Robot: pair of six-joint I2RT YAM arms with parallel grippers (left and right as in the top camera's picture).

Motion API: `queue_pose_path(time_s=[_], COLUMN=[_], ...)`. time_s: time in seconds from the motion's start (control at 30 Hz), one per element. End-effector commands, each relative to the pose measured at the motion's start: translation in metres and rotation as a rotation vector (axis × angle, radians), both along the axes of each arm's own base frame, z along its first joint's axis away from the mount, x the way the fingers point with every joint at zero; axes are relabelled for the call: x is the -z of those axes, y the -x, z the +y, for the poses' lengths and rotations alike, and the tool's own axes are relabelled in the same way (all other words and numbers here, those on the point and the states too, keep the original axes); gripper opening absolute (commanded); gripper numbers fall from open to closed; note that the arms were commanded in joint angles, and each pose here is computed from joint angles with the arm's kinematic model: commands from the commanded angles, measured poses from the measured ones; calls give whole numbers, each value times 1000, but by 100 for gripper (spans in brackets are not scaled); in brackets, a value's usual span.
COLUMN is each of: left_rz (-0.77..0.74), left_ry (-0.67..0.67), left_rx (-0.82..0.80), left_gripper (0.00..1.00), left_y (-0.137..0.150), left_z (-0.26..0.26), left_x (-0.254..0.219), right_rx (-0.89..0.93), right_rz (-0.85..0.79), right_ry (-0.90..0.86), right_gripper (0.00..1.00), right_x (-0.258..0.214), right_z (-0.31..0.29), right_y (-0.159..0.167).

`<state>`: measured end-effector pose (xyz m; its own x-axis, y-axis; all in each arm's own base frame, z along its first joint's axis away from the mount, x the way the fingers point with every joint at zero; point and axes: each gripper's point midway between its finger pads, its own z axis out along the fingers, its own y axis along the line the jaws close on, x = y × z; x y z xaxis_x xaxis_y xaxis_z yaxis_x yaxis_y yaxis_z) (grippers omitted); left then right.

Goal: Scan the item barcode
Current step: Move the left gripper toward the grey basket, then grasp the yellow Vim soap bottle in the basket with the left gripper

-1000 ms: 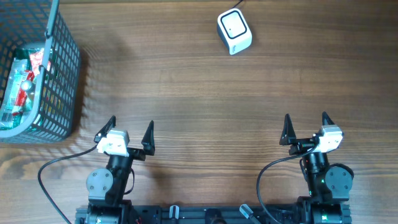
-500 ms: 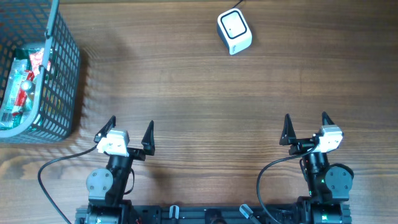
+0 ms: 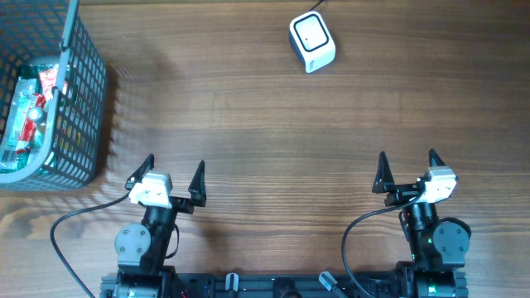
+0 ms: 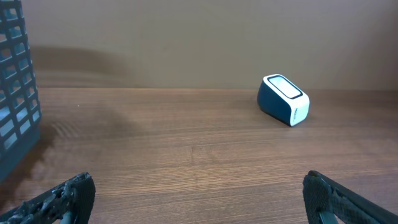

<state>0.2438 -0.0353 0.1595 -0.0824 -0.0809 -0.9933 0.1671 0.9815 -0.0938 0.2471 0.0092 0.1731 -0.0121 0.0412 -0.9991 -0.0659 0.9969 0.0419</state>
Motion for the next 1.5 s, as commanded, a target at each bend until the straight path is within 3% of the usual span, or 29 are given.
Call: queue_pose_path(time_s=[0.0, 0.17, 0.33, 0.47, 0.57, 0.67, 0.73, 0.93, 1.07, 1.3, 1.47], left_rz=[-6, -197, -228, -88, 96, 297, 297, 388, 436, 503, 651], left_ry=[-13, 15, 137, 133, 96, 53, 53, 35, 2, 89, 172], left_rx=[-7, 54, 78, 70, 60, 57, 57, -7, -321, -736, -873], left_gripper=[100, 100, 100, 100, 100, 100, 100, 100, 100, 100, 100], left_y=[0, 5, 27, 40, 30, 0, -30, -99, -122, -102, -77], left_z=[1, -9, -10, -9, -10, -13, -15, -9, 51, 176, 236], left_x=[0, -52, -133, -214, -249, -278, -301, -280, -259, -238, -198], right_rx=[20, 21, 21, 20, 21, 20, 20, 20, 21, 21, 21], right_rz=[0, 1, 1, 1, 1, 1, 1, 1, 1, 1, 1], right_ry=[-12, -12, -12, -12, -12, -12, -12, -12, -12, -12, -12], right_gripper=[100, 100, 100, 100, 100, 100, 100, 100, 100, 100, 100], right_x=[0, 0, 0, 0, 0, 0, 0, 0, 0, 0, 0], right_z=[-4, -4, -4, -4, -4, -4, -4, -4, -4, -4, -4], right_y=[0, 0, 0, 0, 0, 0, 0, 0, 0, 0, 0])
